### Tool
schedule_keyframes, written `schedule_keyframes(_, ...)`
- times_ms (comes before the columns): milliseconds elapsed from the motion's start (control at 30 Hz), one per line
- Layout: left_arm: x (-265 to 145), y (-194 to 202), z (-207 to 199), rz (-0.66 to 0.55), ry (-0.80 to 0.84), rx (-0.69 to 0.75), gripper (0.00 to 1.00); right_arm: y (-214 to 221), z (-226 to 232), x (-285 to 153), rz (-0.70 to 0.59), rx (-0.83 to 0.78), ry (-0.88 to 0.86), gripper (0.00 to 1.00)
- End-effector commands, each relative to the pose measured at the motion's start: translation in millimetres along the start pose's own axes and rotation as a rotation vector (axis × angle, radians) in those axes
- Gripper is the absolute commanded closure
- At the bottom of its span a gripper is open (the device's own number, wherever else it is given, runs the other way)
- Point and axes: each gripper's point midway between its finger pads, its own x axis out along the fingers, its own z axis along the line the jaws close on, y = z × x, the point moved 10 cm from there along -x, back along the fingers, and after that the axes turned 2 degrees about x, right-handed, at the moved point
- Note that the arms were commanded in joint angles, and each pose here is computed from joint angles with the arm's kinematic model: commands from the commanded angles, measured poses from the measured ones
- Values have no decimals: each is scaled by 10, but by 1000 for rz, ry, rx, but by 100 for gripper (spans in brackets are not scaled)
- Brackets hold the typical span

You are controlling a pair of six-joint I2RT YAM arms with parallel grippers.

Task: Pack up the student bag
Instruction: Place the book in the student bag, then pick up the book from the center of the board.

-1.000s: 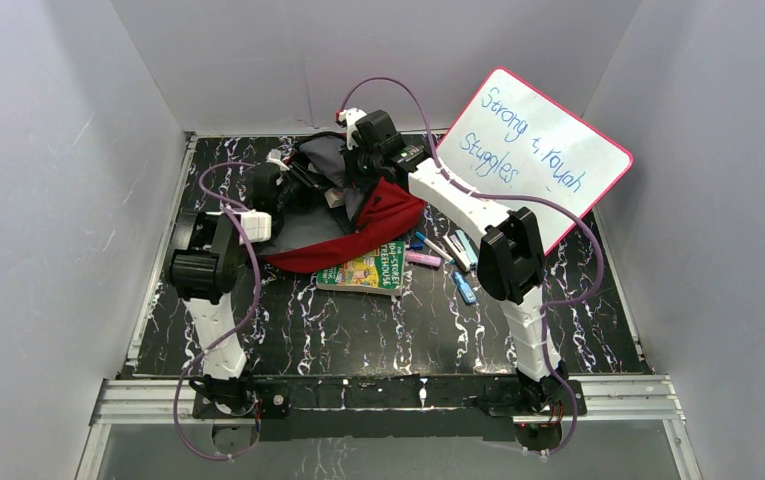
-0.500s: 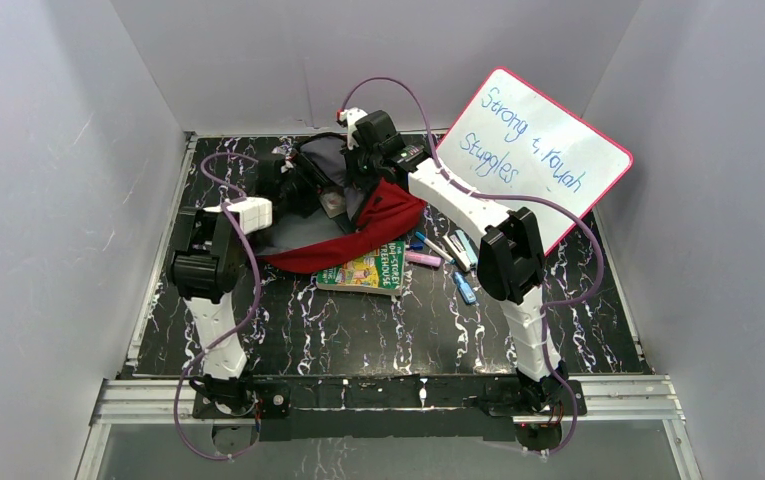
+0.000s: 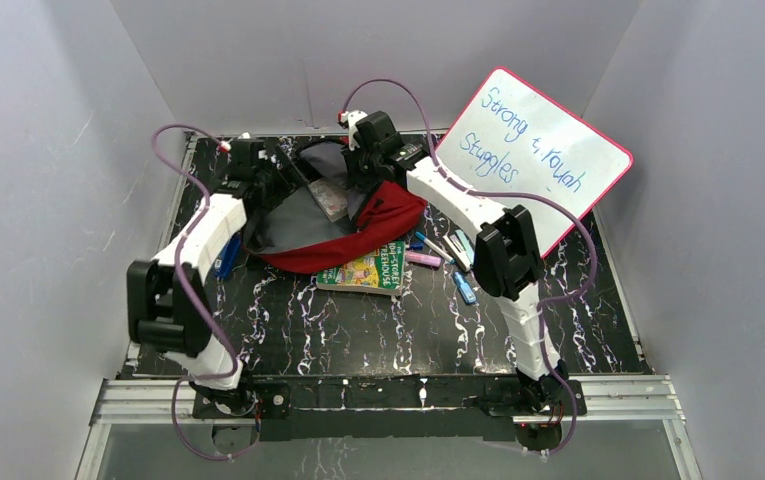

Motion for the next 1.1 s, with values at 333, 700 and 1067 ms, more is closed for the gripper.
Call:
schedule_keyframes(333,-1328,462,231,-52,139,272,21,246,8,-831,-33,68,32,23)
schedule_keyframes(700,-1510,1107,472,62,147,315,22,1448,15,-1538,32,455,36,13)
schedule_keyframes(1067,-1518,1377,561,141,186,299,25,1741,-79,-1204,107,581,-52,18)
